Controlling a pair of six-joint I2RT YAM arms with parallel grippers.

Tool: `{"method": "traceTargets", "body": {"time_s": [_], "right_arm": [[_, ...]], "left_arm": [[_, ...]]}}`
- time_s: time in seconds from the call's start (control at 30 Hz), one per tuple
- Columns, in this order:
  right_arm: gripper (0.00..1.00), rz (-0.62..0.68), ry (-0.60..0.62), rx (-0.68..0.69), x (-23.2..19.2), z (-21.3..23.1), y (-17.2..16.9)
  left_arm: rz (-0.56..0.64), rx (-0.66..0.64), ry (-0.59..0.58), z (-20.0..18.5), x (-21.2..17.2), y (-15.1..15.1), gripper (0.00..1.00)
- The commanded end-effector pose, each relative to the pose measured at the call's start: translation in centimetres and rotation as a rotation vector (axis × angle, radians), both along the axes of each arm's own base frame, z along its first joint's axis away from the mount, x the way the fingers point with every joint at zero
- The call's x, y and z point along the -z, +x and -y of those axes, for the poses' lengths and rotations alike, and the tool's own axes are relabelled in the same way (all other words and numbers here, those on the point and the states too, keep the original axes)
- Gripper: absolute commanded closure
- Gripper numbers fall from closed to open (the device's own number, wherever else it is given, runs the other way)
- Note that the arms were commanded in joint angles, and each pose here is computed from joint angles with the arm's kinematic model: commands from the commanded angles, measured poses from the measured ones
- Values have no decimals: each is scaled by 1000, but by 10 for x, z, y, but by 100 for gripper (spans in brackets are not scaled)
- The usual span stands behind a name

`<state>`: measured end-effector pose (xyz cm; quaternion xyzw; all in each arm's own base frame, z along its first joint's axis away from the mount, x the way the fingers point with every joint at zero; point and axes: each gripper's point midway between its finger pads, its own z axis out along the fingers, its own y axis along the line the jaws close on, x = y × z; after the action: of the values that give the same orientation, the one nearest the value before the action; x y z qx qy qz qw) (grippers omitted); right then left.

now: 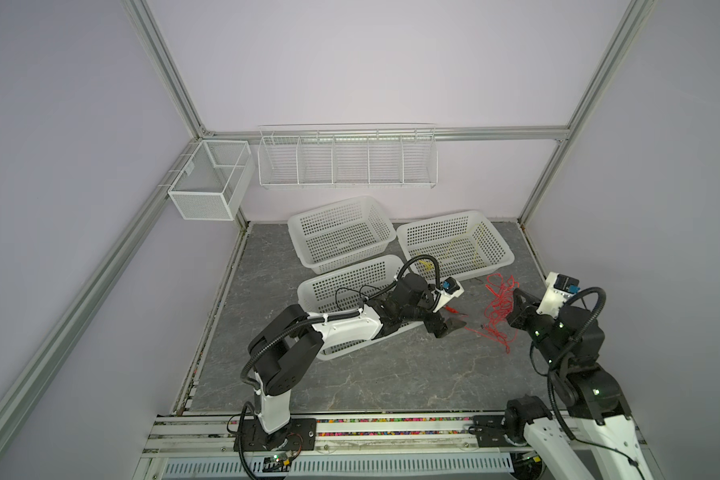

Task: Untangle the cables
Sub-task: 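Move the left gripper down to the red tangle and grasp a red wire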

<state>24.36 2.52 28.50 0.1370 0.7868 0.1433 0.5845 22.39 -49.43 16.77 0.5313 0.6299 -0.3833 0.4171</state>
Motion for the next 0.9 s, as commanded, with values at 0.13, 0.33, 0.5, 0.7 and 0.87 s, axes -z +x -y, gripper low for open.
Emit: {"method": "traceTargets", "body": {"time_s": [0.13, 0.33, 0.5, 0.7, 0.87], "right_arm": [[94, 34, 22, 12, -15, 1, 1], [94, 20, 16, 2, -14, -1, 3], [94, 8, 19, -7, -11, -3, 5], [94, 8, 22, -9, -12, -4, 6], [94, 8, 21, -7, -13, -4, 6]], "left_arm": [[161, -6, 29, 19, 11, 9, 12], [289, 26, 100, 37, 36, 0, 12], [335, 36, 109, 48, 41, -1, 12], [368, 66, 96, 62, 48, -10, 17], [378, 97, 123, 71, 62, -18, 21]]}}
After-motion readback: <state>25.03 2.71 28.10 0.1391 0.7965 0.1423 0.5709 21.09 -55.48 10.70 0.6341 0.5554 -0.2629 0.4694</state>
